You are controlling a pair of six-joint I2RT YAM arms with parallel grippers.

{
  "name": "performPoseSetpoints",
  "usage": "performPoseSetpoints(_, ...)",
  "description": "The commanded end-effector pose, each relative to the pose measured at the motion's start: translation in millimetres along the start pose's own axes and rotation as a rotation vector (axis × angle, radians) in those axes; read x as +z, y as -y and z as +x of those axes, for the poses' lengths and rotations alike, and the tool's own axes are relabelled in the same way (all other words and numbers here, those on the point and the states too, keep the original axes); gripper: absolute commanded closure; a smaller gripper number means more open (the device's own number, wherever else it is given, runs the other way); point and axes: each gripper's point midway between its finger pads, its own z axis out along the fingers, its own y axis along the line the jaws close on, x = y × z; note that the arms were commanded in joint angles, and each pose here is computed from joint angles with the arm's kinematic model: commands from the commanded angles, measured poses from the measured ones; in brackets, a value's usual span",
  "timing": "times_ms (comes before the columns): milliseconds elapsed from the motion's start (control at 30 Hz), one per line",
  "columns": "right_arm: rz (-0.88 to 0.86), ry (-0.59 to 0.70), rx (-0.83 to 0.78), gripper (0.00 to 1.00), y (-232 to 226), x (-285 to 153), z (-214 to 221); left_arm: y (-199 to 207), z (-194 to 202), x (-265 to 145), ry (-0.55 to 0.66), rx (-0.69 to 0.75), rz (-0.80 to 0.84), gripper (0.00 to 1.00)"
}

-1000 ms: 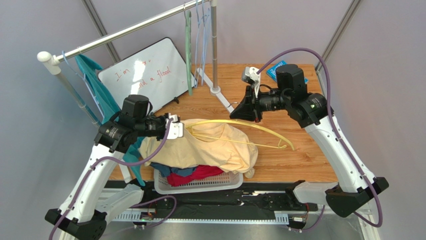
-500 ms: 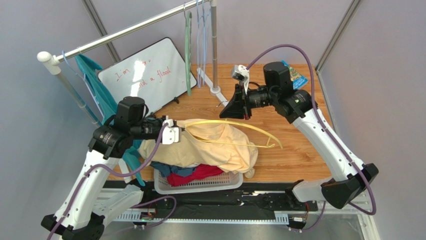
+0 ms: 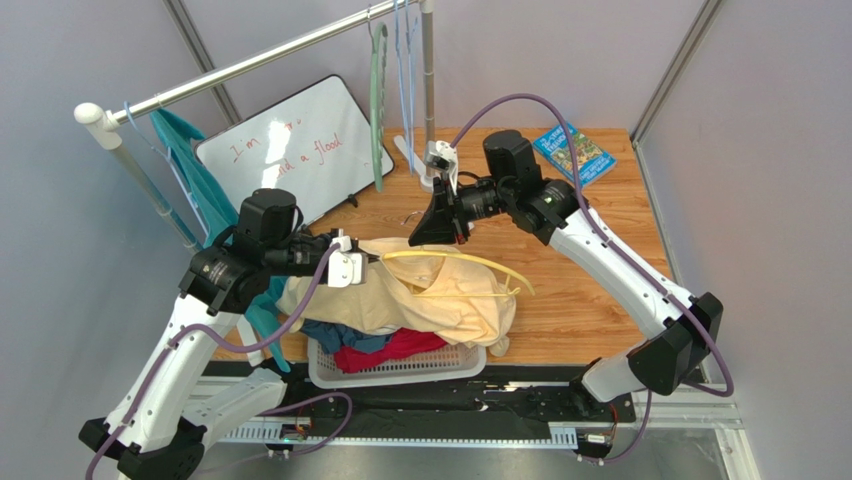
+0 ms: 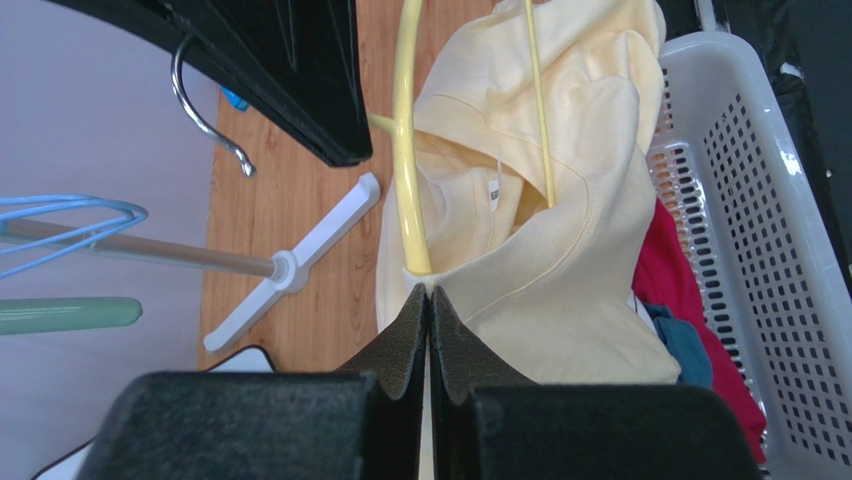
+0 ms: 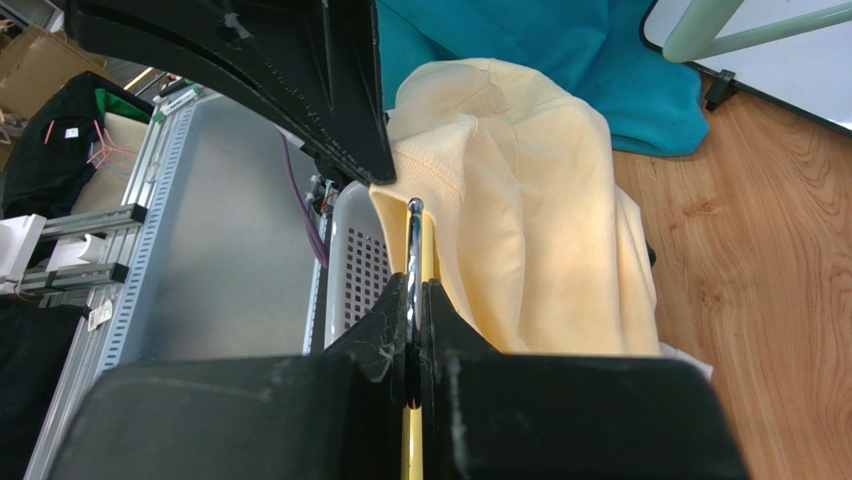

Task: Place the t-shirt on the hanger
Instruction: Place the T-shirt at the clothesline.

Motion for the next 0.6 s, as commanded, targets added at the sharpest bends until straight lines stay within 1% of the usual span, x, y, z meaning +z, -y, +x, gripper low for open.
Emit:
performPoseSetpoints(0, -0.065, 0.063, -0.094, 1.0, -12.2, 9.5, -29.6, -13.7, -27.9, -1.3, 0.083, 0.051, -0.025, 1.0)
performPoseSetpoints(233, -0.117, 0.079, -0.138, 1.0, -13.6, 23.5, -33.5, -21.5, -39.6, 3.0, 0.119, 0.043, -0.028, 1.0)
performPoseSetpoints(367, -0.126, 0.138, -0.164, 1.0, -12.3, 29.4, -50.7, -22.0, -40.5, 5.1, 0.125, 0.039, -0.032, 1.0)
performPoseSetpoints(467, -0.131, 0.181, -0.167, 1.0, -13.5, 30.3, -63.1, -20.1, -36.9, 6.8, 0.118, 0.005, -0.033, 1.0)
performPoseSetpoints(500, -0.135, 0.187, -0.17, 1.0, -14.8, 30.5, -64.8, -21.0, -32.6, 6.3, 0.098, -0.01, -0.045, 1.0)
performPoseSetpoints(533, -0.137, 0.188, -0.17, 1.0, -15.1, 31.1, -64.6, -21.8, -31.5, 4.2, 0.088, -0.02, -0.062, 0.99)
performPoseSetpoints(567, -0.141, 0.187, -0.17, 1.0, -17.0, 30.8, -64.5, -26.9, -26.2, 1.0, 0.053, -0.04, -0.102, 0.93)
